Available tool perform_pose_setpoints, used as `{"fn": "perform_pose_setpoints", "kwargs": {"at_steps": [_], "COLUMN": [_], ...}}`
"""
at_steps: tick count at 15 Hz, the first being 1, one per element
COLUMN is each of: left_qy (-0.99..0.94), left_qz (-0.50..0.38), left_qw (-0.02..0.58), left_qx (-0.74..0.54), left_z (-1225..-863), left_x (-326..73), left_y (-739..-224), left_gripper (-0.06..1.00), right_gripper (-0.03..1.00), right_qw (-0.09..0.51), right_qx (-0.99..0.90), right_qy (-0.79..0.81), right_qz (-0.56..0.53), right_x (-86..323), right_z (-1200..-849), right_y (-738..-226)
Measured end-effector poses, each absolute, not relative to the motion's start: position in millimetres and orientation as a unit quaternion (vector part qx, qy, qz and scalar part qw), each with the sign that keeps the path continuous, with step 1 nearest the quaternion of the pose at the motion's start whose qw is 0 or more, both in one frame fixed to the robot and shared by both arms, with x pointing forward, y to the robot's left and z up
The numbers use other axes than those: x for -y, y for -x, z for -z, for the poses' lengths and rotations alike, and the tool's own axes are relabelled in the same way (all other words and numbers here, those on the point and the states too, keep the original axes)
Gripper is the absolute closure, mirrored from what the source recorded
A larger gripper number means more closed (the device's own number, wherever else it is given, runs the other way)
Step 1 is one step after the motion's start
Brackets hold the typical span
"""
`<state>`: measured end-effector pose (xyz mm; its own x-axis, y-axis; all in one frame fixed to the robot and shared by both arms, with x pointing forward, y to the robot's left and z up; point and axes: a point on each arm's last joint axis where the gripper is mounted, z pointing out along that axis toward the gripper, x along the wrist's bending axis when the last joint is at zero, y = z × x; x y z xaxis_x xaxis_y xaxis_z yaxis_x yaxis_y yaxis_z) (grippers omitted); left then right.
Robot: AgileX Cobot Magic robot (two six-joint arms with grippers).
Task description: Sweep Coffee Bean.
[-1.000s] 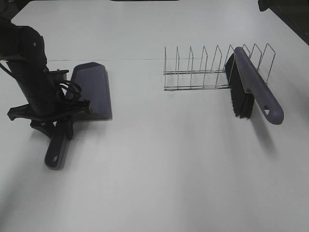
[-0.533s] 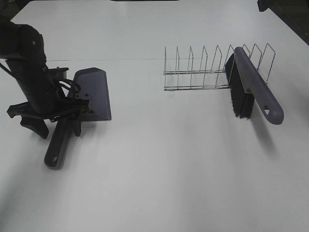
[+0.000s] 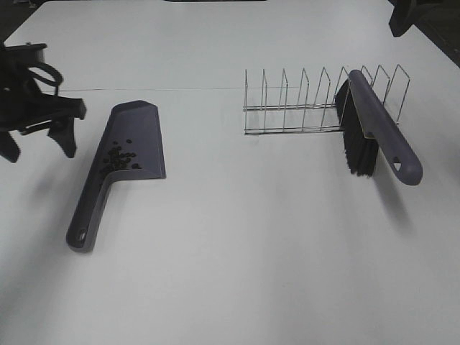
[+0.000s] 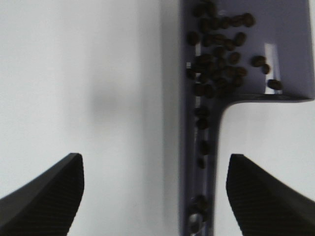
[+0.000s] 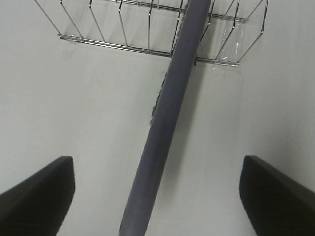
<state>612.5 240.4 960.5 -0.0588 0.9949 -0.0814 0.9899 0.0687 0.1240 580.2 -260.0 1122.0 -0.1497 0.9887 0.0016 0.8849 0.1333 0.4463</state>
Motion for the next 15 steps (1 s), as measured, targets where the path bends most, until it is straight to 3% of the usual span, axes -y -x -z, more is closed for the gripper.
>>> {"fn": "perform_pose_setpoints", "kwargs": {"at_steps": [6,10,15], "left_qy": [-0.650,-0.657,-0.659], "left_qz": [0.033,0.013,-0.073], "left_qw": [0.002,0.019,0.089], "left_qx": [-0.759,-0.753,-0.744], "left_z": [-989,-1021,-1066], "left_x": [-311,-311,-310], "left_y": [-586,-531,-469], "left_gripper": [0.21,0.21,0.21], "right_gripper": [0.17,0.17,0.17], "right_qw": [0.137,0.127,0.141], "right_qx": [-0.745,-0.747,-0.743], "right_qy": [-0.628,-0.631,-0.630], "right_qz": [-0.176,-0.165,-0.178], "right_x": [260,265,271], "right_z": [-1134,-1107,-1082], "right_y": [-562,-517,-463]}}
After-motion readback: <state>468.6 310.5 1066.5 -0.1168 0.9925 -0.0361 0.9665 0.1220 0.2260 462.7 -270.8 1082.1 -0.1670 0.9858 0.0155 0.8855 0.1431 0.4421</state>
